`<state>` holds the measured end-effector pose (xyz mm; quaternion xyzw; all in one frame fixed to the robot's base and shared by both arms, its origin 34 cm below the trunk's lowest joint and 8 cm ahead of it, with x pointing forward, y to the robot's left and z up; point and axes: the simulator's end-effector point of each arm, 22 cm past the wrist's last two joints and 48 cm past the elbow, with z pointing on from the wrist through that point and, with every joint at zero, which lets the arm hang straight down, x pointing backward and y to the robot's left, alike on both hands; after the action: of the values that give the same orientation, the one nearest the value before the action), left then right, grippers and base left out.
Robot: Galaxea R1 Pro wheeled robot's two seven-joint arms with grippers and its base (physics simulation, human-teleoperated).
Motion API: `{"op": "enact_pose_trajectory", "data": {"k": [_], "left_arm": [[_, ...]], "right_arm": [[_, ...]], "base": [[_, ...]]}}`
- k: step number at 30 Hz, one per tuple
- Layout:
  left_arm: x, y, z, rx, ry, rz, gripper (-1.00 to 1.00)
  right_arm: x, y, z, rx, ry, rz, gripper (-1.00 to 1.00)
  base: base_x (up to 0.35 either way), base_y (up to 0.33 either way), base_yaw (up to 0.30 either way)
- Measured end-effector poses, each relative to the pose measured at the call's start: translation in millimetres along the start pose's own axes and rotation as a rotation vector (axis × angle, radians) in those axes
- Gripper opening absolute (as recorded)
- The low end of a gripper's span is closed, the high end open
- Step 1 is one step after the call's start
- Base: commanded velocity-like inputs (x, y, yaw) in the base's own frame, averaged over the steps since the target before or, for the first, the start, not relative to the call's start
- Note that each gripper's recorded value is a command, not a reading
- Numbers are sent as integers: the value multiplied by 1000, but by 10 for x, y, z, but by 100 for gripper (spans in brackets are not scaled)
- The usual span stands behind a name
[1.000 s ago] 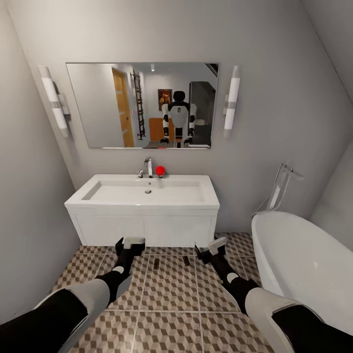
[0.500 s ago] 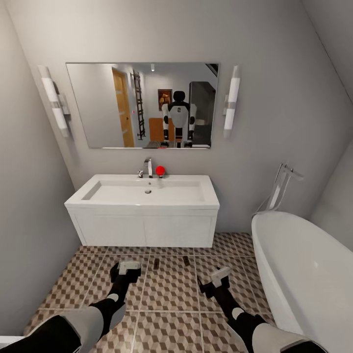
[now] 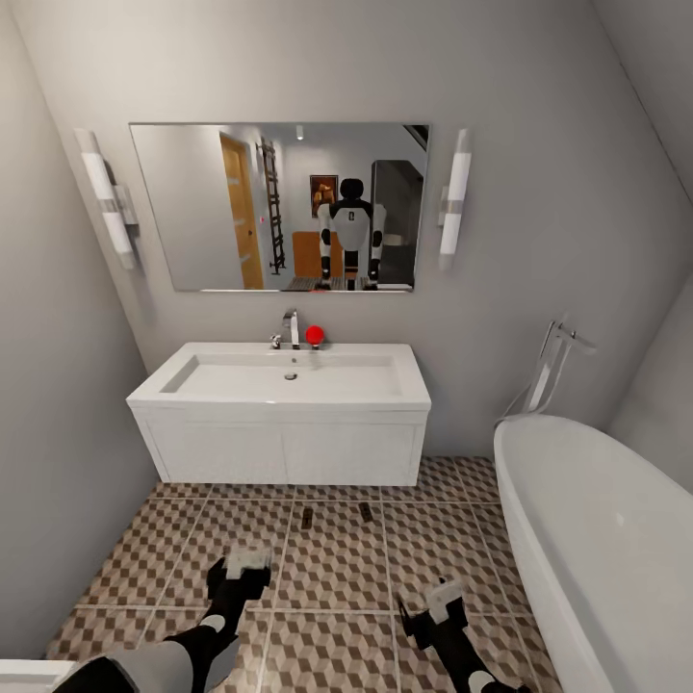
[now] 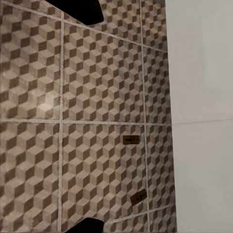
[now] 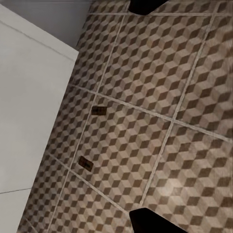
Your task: Take the four mousetraps from the cabinet in the bathroom and place them on the bathroom floor. Make sure all four end up on the same floor surface, and ensure that at least two of them are either under or directly next to the same bathroom sink.
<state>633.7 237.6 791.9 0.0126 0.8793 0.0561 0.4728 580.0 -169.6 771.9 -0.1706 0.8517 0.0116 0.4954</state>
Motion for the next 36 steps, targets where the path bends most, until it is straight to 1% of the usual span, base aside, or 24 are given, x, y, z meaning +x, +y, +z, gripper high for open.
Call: {"op": "enact_pose_trajectory", "data": {"k": [4, 9, 10, 14, 15, 16, 18, 27, 34, 36], "left_arm": [[162, 2, -49, 0, 29, 3, 100], [499, 84, -167, -8, 79, 12, 100], [617, 104, -214, -10, 96, 15, 100], [867, 135, -324, -12, 132, 21, 100], [933, 143, -355, -12, 142, 23, 100], [1101, 163, -438, -14, 166, 25, 100], [1208, 187, -492, -15, 182, 30, 100], [1328, 241, -552, -21, 200, 36, 100], [1332, 236, -555, -20, 200, 36, 100], [1395, 230, -569, -20, 230, 40, 100]], "right_arm": [[118, -16, -51, 18, 23, 4, 100], [323, -73, -110, 56, 87, 33, 100], [385, -105, -123, 73, 111, 54, 100], [471, -177, -146, 112, 143, 111, 100], [501, -208, -155, 129, 153, 138, 100], [524, -233, -163, 143, 161, 159, 100], [543, -255, -170, 156, 167, 178, 100], [561, -266, -176, 167, 174, 199, 100], [562, -269, -177, 169, 174, 200, 100], [563, -270, -177, 170, 174, 200, 100]], "base": [[0, 0, 0], [0, 0, 0], [0, 0, 0], [0, 0, 0], [0, 0, 0], [0, 0, 0], [0, 0, 0], [0, 0, 0], [0, 0, 0], [0, 0, 0]]}}
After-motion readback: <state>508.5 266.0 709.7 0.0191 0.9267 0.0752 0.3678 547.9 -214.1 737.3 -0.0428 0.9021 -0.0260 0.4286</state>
